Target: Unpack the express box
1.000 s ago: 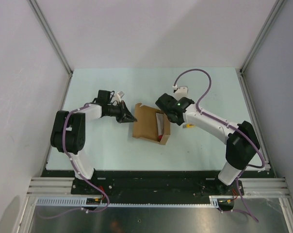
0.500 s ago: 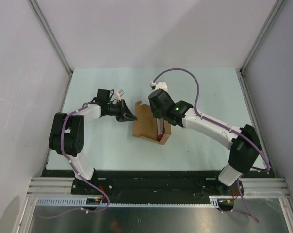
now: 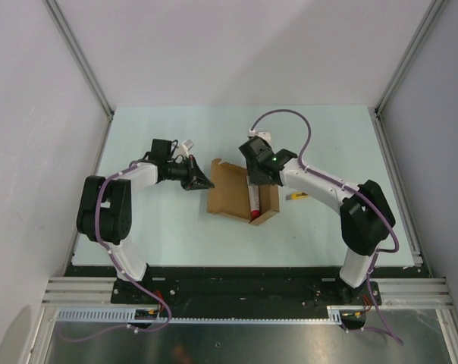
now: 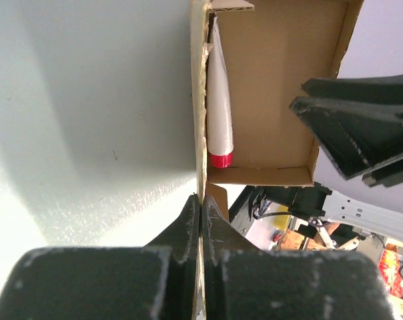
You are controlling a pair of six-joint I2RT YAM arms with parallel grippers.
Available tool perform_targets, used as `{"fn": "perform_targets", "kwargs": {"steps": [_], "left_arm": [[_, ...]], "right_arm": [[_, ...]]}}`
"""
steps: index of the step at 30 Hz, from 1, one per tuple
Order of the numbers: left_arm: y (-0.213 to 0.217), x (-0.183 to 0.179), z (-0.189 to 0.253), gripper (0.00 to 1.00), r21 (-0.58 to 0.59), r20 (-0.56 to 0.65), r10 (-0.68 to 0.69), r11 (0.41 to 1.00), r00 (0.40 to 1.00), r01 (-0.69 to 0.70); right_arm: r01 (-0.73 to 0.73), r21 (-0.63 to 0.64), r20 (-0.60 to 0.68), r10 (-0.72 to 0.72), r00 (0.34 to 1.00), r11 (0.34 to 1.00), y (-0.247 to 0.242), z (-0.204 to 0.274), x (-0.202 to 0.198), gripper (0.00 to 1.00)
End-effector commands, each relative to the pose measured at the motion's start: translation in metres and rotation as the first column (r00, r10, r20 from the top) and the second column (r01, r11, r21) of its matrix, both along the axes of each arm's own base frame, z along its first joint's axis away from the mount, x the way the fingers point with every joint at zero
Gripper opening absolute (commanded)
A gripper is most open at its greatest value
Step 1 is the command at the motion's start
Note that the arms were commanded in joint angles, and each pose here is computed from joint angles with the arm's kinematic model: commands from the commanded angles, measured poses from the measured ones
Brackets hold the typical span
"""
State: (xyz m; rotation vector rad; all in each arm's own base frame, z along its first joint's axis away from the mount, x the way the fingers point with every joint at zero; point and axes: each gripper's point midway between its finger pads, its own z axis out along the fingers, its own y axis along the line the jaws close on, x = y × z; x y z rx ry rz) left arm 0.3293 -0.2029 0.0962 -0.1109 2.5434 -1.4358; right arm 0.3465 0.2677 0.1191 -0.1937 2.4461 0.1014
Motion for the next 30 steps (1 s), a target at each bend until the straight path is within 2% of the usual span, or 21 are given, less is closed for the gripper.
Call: {"fn": "perform_targets", "kwargs": {"steps": [1, 5, 13, 19, 27, 30], "left_arm": [[0.002, 0.005, 0.007, 0.00, 0.001, 0.045, 0.007, 1.000, 0.999, -0.007], [0.004, 0.008, 0.008, 0.00, 0.005, 0.046, 0.019, 1.000, 0.999, -0.020], [0.017, 0.014, 0.017, 0.00, 0.008, 0.071, 0.066, 0.998, 0.995, -0.067], [0.020, 0.012, 0.041, 0.00, -0.023, 0.126, 0.066, 0.998, 0.990, -0.064], [0.013, 0.002, 0.096, 0.00, -0.102, 0.242, 0.018, 0.995, 0.970, 0.007], [0.011, 0.000, 0.102, 0.00, -0.109, 0.250, 0.017, 0.994, 0.968, 0.011]], "right_arm": [[0.104, -0.046, 0.008, -0.104, 0.995, 0.993, -0.027, 0.011, 0.011, 0.44], [0.152, -0.111, -0.037, -0.157, 0.987, 0.982, -0.046, -0.003, 0.007, 0.44], [0.156, -0.194, -0.067, -0.172, 0.983, 0.968, -0.058, -0.032, 0.004, 0.44], [0.165, -0.244, -0.095, -0.193, 0.977, 0.956, -0.066, -0.056, 0.001, 0.44], [0.097, -0.102, -0.103, -0.108, 0.989, 0.990, -0.027, -0.070, 0.016, 0.45], [0.076, -0.046, -0.109, -0.081, 0.991, 0.996, -0.013, -0.072, 0.019, 0.45]]}}
